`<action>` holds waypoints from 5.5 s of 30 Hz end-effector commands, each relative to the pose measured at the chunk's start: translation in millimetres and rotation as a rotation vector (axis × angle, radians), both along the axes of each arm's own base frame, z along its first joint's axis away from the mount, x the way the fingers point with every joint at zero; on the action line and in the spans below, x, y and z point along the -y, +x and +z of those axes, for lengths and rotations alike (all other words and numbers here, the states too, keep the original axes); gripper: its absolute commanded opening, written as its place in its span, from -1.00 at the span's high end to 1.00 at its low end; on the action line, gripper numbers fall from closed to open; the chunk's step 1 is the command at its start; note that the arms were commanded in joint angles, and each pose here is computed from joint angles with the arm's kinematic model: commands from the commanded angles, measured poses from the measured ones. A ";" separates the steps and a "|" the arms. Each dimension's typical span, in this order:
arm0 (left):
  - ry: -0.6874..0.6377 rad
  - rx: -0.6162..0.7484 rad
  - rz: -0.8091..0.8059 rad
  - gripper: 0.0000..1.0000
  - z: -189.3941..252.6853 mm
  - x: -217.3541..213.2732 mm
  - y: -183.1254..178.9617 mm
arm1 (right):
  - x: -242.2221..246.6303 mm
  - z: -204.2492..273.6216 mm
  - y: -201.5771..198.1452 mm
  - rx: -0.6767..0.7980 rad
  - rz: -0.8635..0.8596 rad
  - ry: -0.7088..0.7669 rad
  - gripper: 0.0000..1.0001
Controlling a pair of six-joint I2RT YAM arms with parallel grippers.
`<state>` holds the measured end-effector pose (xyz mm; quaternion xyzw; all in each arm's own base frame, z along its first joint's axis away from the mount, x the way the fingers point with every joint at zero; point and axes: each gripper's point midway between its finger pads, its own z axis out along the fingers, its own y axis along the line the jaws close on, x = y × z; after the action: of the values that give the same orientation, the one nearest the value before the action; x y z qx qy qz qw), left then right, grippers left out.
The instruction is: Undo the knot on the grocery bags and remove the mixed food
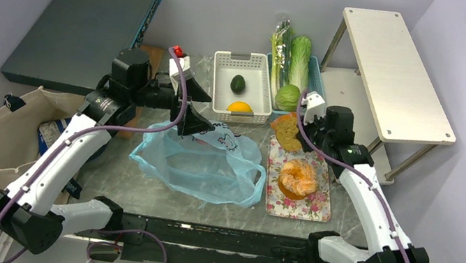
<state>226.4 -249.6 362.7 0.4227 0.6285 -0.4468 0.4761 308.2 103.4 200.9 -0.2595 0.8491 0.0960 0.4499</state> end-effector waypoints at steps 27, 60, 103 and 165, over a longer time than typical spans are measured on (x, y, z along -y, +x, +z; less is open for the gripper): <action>0.003 0.056 -0.011 -0.99 9.1 -2.0 -2.2 | 27.8 -139.4 -17.0 -0.414 0.281 -0.354 1.00; 0.642 0.156 0.260 -0.98 -102.3 -94.6 29.7 | -27.3 -19.8 -5.3 -0.267 0.299 0.052 -0.60; 0.707 0.183 -0.050 -0.98 -170.9 -126.6 -87.6 | -130.4 -8.8 -85.6 -0.133 0.776 -0.081 -0.59; 0.611 0.006 0.227 1.00 -159.0 -164.0 -153.3 | -330.1 117.9 -40.1 -0.011 0.806 0.334 -0.71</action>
<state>92.0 -32.6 196.0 0.4810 0.8064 -0.0310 0.3427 261.1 409.4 278.7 -0.5250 0.6732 0.3523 0.3836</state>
